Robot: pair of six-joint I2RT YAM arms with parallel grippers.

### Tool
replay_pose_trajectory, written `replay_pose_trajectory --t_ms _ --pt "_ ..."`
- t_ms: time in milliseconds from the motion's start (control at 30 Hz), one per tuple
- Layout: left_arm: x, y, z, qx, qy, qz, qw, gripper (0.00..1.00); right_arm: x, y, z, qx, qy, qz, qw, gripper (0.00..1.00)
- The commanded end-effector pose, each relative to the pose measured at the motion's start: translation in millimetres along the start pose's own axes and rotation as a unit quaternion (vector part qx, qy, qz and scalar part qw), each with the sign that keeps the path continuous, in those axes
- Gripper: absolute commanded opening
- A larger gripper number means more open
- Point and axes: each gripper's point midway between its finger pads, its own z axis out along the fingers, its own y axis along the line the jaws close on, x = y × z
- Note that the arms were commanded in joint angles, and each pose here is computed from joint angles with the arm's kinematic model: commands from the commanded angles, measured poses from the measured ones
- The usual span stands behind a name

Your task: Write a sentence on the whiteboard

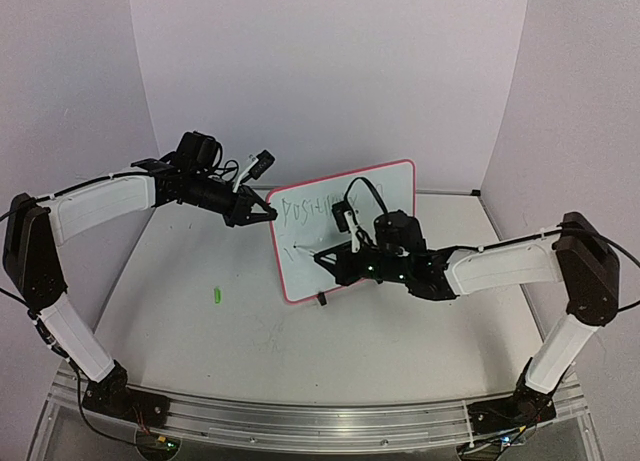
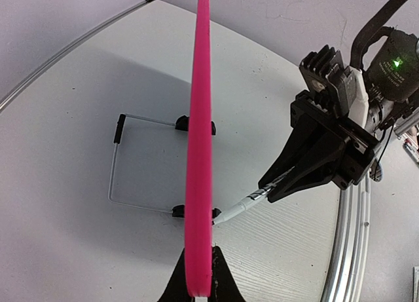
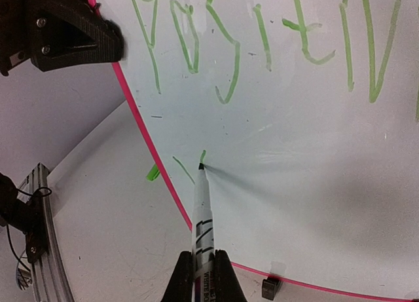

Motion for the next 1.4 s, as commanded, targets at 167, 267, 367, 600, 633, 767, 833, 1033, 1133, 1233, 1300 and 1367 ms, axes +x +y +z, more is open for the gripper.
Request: replay_pose_trajectory --t_ms 167,267,367,600,633,767,833,1033,1133,1233,1300,1367 --pt "13.9 -3.4 -1.2 -0.010 0.030 0.008 0.999 0.00 15.8 -8.4 8.5 0.003 0.014 0.019 1.000 0.00" --pt "13.4 -3.8 -1.6 -0.010 0.029 0.008 0.999 0.00 27.2 -10.3 11.7 0.002 0.027 0.026 0.999 0.00" --pt "13.2 -3.8 -1.7 -0.010 0.029 0.008 0.999 0.00 36.9 -12.4 14.4 0.003 0.038 0.032 0.999 0.00" --pt "12.5 -4.4 -2.2 -0.010 0.029 0.010 0.999 0.00 56.1 -7.5 22.8 -0.006 0.060 0.038 0.997 0.00" --pt "12.7 -4.4 -2.1 -0.010 0.029 0.010 0.999 0.00 57.6 -6.0 23.9 -0.009 0.062 0.038 0.997 0.00" --pt "13.1 -3.7 -1.2 -0.010 0.030 0.009 0.999 0.00 54.3 2.1 22.2 -0.023 0.061 0.033 0.997 0.00" --pt "12.9 -3.7 -1.3 -0.010 0.029 0.009 0.999 0.00 46.9 9.8 16.7 -0.037 0.055 0.029 0.997 0.00" --pt "13.4 -3.5 -1.2 -0.011 0.030 0.009 0.999 0.00 13.6 17.4 -10.7 -0.032 0.006 0.020 0.999 0.00" --pt "13.8 -3.2 -0.7 -0.010 0.030 0.008 0.999 0.00 2.8 11.8 -18.4 -0.011 -0.013 0.016 1.000 0.00" --pt "14.1 -3.2 -0.7 -0.011 0.031 0.008 0.999 0.00 -2.1 5.3 -19.4 0.005 -0.022 0.013 1.000 0.00" --pt "14.3 -3.5 -0.7 -0.010 0.031 0.008 0.999 0.00 -4.2 0.4 -17.6 0.011 -0.025 0.015 1.000 0.00" --pt "14.6 -3.5 -0.6 -0.011 0.032 0.008 0.999 0.00 -6.0 -2.9 -15.7 0.014 -0.026 0.016 0.999 0.00"
